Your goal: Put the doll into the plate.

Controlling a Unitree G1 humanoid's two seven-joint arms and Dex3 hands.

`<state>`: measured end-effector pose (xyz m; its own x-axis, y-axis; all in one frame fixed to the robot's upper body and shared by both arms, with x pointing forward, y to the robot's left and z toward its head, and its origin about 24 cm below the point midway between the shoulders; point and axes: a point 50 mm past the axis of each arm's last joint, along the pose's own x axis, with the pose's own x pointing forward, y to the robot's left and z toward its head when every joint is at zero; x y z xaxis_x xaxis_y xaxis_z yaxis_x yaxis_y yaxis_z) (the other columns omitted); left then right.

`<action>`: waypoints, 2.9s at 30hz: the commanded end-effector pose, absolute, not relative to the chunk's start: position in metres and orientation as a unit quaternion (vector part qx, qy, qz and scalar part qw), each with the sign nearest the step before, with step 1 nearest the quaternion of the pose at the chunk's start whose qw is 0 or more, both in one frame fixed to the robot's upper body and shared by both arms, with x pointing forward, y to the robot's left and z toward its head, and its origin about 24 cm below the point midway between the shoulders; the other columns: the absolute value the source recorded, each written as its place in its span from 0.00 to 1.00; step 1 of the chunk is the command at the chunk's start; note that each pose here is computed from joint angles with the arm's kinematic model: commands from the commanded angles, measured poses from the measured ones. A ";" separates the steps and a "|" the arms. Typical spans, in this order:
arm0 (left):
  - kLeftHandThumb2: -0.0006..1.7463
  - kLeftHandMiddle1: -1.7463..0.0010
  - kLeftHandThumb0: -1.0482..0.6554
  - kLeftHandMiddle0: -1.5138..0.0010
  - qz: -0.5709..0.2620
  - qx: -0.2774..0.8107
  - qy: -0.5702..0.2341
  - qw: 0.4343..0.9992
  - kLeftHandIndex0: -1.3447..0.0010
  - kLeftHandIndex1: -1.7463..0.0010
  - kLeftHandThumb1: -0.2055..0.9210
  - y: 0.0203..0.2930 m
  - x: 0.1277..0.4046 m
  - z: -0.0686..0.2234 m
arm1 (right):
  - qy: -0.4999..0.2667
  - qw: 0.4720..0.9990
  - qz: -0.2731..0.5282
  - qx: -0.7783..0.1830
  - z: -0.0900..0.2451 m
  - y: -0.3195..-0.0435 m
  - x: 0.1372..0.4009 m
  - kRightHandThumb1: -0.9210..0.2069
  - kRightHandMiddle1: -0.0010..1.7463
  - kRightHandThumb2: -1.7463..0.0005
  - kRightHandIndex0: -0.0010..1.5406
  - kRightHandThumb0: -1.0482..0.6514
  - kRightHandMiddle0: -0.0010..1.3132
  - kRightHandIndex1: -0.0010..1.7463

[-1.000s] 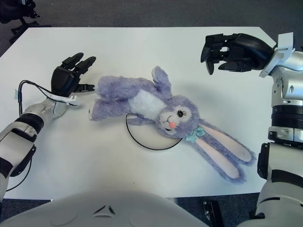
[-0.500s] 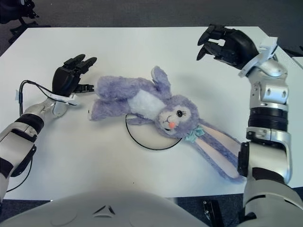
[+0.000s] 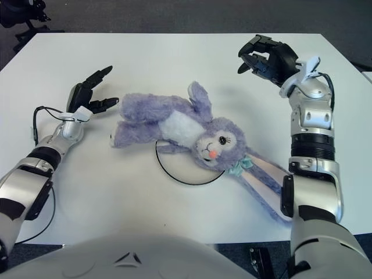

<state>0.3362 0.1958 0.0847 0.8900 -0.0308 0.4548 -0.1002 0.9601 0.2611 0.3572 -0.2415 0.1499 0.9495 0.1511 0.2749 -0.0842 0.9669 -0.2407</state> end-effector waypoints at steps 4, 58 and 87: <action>0.16 0.27 0.60 0.63 0.030 0.037 -0.176 0.983 0.79 0.16 1.00 0.198 0.322 0.057 | -0.168 0.980 0.032 -0.102 0.136 -0.225 0.361 0.00 0.80 0.85 0.29 0.61 0.33 0.81; 0.17 0.16 0.61 0.68 0.050 -0.093 -0.158 0.982 0.75 0.20 1.00 0.182 0.306 0.066 | -0.055 0.989 0.072 -0.117 0.106 -0.215 0.363 0.00 0.83 0.82 0.25 0.61 0.29 0.84; 0.17 0.17 0.61 0.67 0.060 -0.100 -0.154 0.981 0.74 0.20 1.00 0.164 0.304 0.068 | -0.066 0.988 0.091 -0.108 0.107 -0.179 0.369 0.00 0.84 0.82 0.25 0.61 0.29 0.84</action>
